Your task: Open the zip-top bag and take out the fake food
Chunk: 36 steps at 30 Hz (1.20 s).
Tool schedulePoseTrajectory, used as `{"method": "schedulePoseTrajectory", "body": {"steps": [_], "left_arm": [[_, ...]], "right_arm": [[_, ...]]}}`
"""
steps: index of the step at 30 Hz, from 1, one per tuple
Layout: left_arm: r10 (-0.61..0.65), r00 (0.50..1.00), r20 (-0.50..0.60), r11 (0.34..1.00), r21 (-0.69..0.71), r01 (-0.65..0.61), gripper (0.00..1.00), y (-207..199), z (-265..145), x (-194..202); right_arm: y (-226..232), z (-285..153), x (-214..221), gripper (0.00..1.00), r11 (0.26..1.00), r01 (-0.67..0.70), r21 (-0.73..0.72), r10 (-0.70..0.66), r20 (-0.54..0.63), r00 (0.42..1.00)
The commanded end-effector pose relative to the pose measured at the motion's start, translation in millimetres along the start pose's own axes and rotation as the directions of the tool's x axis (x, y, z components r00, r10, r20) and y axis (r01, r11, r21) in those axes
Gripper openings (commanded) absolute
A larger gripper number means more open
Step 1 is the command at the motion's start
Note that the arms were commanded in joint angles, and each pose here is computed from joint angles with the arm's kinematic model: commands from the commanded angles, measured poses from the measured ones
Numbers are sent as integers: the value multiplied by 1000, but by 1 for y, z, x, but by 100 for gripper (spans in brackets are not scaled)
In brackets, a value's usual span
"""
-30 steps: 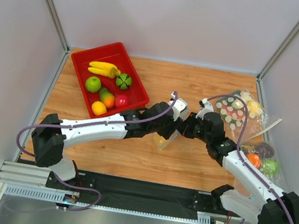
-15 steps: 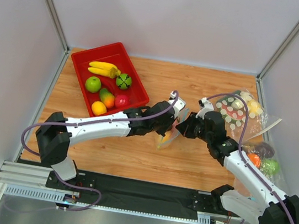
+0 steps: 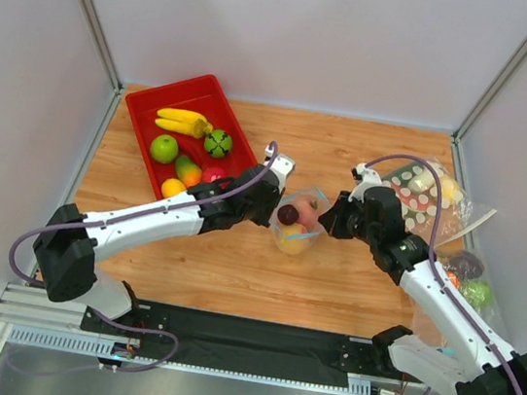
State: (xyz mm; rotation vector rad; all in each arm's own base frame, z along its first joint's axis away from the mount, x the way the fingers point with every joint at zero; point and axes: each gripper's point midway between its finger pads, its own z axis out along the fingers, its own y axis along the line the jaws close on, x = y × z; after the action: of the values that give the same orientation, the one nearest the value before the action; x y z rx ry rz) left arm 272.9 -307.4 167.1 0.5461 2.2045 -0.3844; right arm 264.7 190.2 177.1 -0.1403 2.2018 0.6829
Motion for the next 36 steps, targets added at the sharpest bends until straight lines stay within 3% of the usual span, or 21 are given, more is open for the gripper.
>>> {"method": "schedulePoseTrajectory", "body": {"steps": [1, 9, 15, 16, 19, 20, 24, 31, 34, 36], "left_arm": [[-36, 999, -22, 998, -51, 35, 0, 15, -3, 11], [-62, 997, -37, 990, -129, 56, 0, 34, -3, 25], [-30, 1000, -10, 999, 37, 30, 2, 4, 2, 12], [-16, 1000, -1, 997, 75, 16, 6, -3, -1, 9], [-4, 999, 50, 990, 141, -3, 30, -14, -8, -7], [23, 997, 74, 987, 157, -35, 43, -16, -10, -12], [107, 985, 137, 980, 153, -127, 59, -13, -21, -27], [152, 930, 335, 909, 322, -265, 44, -44, -56, -55], [149, 945, 292, 884, 389, -260, 36, -58, -50, -52], [146, 953, 265, 847, 465, -259, 36, -73, -50, -48]], "right_arm": [[0, -11, -8, 0, 999, 43, 25, -43, 8, 999], [11, -8, -3, 0, 999, 24, -35, -25, -18, 1000], [19, 13, 13, 0, 994, -21, -107, 12, -81, 997], [24, 16, 15, 0, 992, -27, -126, 16, -88, 996], [30, 19, 18, 0, 989, -20, -143, 7, -94, 996], [31, 20, 18, 0, 989, -18, -144, 5, -92, 996], [35, 22, 18, 0, 988, -14, -155, 0, -93, 996], [38, 23, 20, 0, 987, -12, -160, -3, -98, 995], [40, 22, 19, 0, 987, -10, -163, -6, -95, 995], [40, 21, 20, 0, 987, -11, -163, -5, -95, 995]]}}
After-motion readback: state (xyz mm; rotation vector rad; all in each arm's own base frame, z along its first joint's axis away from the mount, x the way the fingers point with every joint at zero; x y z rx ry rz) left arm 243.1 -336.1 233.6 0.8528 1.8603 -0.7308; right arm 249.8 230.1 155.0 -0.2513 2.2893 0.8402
